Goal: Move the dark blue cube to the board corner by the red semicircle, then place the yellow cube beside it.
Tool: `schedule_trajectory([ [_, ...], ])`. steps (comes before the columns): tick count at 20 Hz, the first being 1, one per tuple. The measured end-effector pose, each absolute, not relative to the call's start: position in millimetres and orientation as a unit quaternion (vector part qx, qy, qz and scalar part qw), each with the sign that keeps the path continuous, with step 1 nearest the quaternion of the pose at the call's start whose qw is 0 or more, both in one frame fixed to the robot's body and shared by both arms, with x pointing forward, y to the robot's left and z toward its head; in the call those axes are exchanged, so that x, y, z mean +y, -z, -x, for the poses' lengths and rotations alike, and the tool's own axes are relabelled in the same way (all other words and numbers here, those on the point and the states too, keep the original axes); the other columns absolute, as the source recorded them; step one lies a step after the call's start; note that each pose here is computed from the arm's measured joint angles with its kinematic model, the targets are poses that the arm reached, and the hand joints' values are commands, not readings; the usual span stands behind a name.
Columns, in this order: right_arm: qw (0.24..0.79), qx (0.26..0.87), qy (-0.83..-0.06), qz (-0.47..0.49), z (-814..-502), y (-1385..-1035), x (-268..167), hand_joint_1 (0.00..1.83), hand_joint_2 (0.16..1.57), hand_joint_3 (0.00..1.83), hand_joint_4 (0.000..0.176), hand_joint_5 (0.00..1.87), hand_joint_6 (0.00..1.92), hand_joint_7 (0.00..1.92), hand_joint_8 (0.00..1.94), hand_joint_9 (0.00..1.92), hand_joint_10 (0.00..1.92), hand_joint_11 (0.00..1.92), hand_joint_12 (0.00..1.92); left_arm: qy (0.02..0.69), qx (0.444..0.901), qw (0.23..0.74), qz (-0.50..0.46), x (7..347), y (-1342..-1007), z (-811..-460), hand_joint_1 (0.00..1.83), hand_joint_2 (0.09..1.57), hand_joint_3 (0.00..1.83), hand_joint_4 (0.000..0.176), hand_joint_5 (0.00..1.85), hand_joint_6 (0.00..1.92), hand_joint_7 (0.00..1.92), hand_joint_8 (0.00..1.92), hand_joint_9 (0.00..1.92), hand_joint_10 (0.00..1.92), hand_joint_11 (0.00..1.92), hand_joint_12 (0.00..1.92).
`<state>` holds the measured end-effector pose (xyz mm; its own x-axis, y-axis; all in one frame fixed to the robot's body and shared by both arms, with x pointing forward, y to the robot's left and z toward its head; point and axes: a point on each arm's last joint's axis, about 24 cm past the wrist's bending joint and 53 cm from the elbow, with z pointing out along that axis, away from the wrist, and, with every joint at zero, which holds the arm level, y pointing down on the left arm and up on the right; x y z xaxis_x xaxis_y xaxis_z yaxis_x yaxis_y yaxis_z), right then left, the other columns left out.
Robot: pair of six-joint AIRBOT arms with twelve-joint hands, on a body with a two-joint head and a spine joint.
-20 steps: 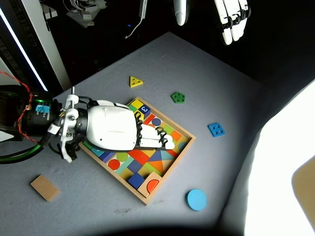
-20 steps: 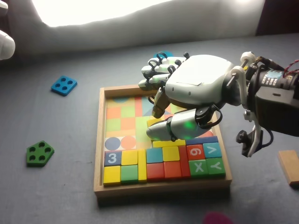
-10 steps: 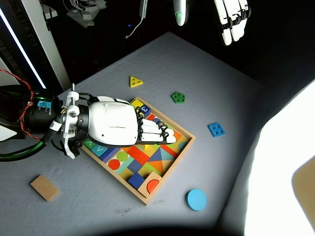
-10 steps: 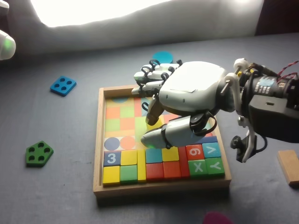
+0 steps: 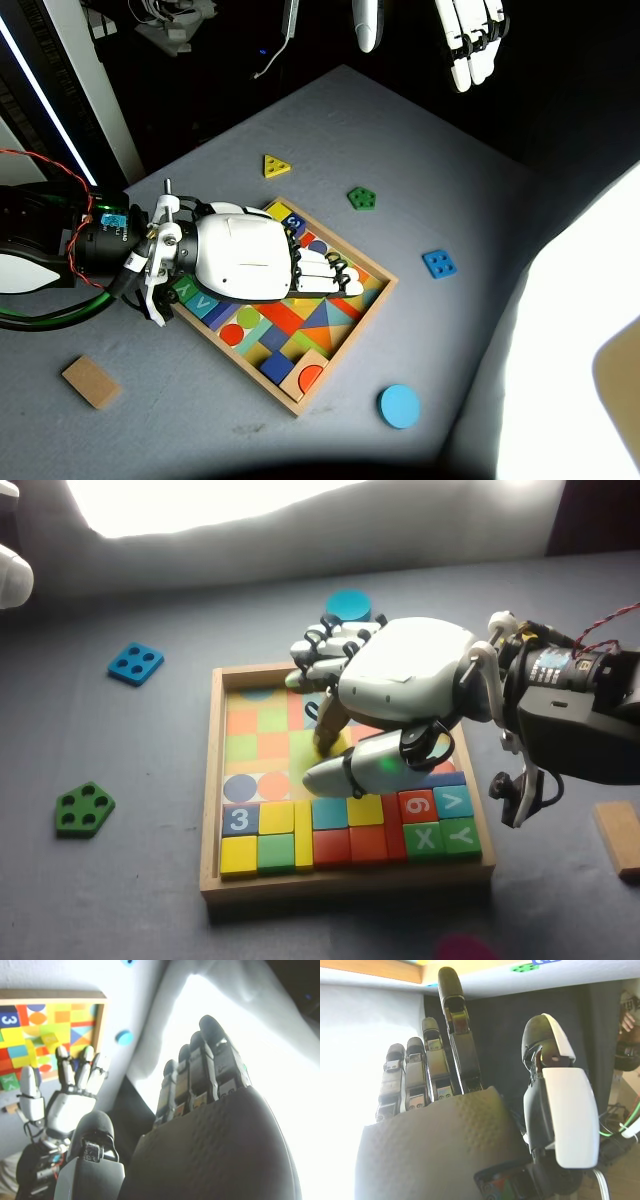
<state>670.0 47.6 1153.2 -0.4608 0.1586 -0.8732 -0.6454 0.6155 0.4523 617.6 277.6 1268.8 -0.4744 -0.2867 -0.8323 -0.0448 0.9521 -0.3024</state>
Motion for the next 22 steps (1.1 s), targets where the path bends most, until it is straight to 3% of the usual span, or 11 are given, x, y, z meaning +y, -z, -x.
schedule_trajectory([
  [9,0.499,0.75,-0.406,0.155,-675.1,-1148.7,40.8,0.0,1.21,0.0,0.0,0.88,0.02,0.24,0.01,0.02,0.01,0.0,0.0,0.126,0.851,0.501,0.096,274.7,-1268.2,-616.9,0.0,1.26,0.0,0.034,0.07,0.0,0.11,0.0,0.12,0.0,0.0,0.63],
  [13,0.511,0.751,-0.391,0.149,-688.8,-1148.8,27.4,0.0,1.21,0.0,0.0,0.87,0.01,0.23,0.0,0.01,0.0,0.0,0.0,0.126,0.851,0.5,0.096,274.8,-1268.1,-616.9,0.0,1.26,0.0,0.031,0.05,0.0,0.07,0.0,0.08,0.0,0.0,0.47],
  [15,0.515,0.752,-0.384,0.147,-693.4,-1149.0,19.8,0.0,1.21,0.0,0.0,0.88,0.01,0.24,0.0,0.02,0.0,0.0,0.0,0.126,0.851,0.501,0.096,274.8,-1268.3,-617.0,0.0,1.25,0.0,0.036,0.06,0.01,0.08,0.0,0.09,0.01,0.0,0.55],
  [16,0.517,0.752,-0.38,0.147,-694.9,-1149.1,16.8,0.0,1.21,0.0,0.0,0.88,0.01,0.24,0.01,0.02,0.01,0.0,0.0,0.126,0.851,0.501,0.096,274.8,-1268.3,-617.0,0.0,1.25,0.0,0.037,0.05,0.0,0.08,0.0,0.09,0.0,0.0,0.5],
  [22,0.533,0.752,-0.358,0.148,-709.7,-1150.2,0.1,0.0,1.21,0.0,0.0,0.88,0.01,0.24,0.0,0.02,0.0,0.0,0.0,0.126,0.851,0.501,0.096,274.9,-1268.4,-617.0,0.0,1.26,0.0,0.033,0.08,0.0,0.09,0.0,0.1,0.0,0.0,0.59],
])
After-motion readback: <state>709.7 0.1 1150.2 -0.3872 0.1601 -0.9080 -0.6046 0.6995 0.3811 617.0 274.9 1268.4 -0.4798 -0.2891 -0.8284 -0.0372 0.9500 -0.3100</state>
